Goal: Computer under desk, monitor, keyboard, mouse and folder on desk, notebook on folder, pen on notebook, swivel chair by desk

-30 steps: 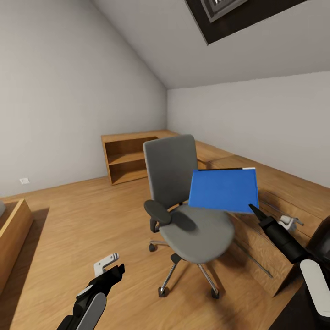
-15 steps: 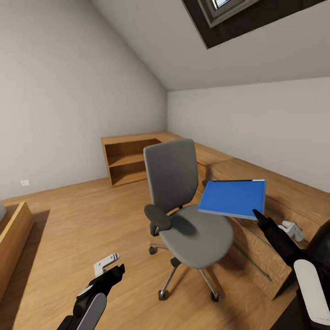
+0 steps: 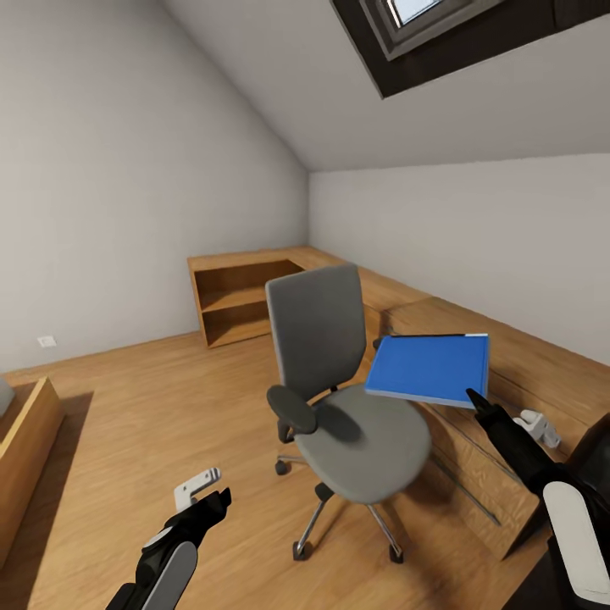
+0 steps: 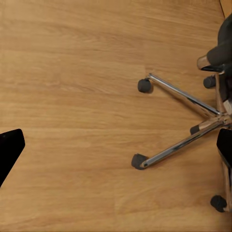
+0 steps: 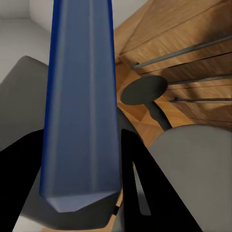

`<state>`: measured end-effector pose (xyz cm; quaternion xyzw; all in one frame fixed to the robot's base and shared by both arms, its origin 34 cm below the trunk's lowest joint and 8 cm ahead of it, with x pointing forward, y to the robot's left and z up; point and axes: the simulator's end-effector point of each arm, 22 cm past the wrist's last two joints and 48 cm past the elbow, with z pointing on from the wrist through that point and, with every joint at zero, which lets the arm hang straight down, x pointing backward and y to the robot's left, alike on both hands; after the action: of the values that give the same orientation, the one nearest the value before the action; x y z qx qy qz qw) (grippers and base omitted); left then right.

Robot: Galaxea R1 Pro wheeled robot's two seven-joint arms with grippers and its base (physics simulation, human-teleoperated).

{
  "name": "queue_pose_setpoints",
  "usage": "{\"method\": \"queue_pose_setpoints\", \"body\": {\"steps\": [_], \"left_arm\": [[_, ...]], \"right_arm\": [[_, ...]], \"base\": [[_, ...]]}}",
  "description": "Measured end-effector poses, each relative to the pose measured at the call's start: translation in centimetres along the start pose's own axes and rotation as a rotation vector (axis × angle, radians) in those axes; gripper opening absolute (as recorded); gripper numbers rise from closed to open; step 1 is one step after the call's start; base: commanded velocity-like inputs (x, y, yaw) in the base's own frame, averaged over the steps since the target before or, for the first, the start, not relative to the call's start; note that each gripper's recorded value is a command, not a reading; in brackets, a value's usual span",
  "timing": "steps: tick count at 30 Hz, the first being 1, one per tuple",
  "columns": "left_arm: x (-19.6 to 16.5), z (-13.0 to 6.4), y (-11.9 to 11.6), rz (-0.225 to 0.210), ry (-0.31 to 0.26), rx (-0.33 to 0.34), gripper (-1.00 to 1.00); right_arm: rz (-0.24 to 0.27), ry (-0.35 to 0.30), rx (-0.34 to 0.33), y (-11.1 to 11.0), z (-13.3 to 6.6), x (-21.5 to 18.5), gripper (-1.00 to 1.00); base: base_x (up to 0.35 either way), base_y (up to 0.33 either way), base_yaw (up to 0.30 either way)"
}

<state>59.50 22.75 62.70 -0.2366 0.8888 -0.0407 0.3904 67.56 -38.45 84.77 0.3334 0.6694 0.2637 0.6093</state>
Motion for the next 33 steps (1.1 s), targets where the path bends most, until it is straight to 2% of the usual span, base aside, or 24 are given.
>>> {"method": "queue_pose_setpoints", "body": {"steps": [29,33], "left_arm": [[-4.1,-3.4,-1.6,0.003,0.0,-0.006,1.0],[-2.7,-3.0,-0.3,0.015,0.042,-0.043,1.0]], "right_arm": [[-0.007,0.01,0.011,3.7,-0.3,-3.1,-1.0],[-0.008,0.011,0.01,4.3,-0.3,-3.5,-1.0]], "base": [[0.0,0.0,0.0],[0.0,0.0,0.0]]}}
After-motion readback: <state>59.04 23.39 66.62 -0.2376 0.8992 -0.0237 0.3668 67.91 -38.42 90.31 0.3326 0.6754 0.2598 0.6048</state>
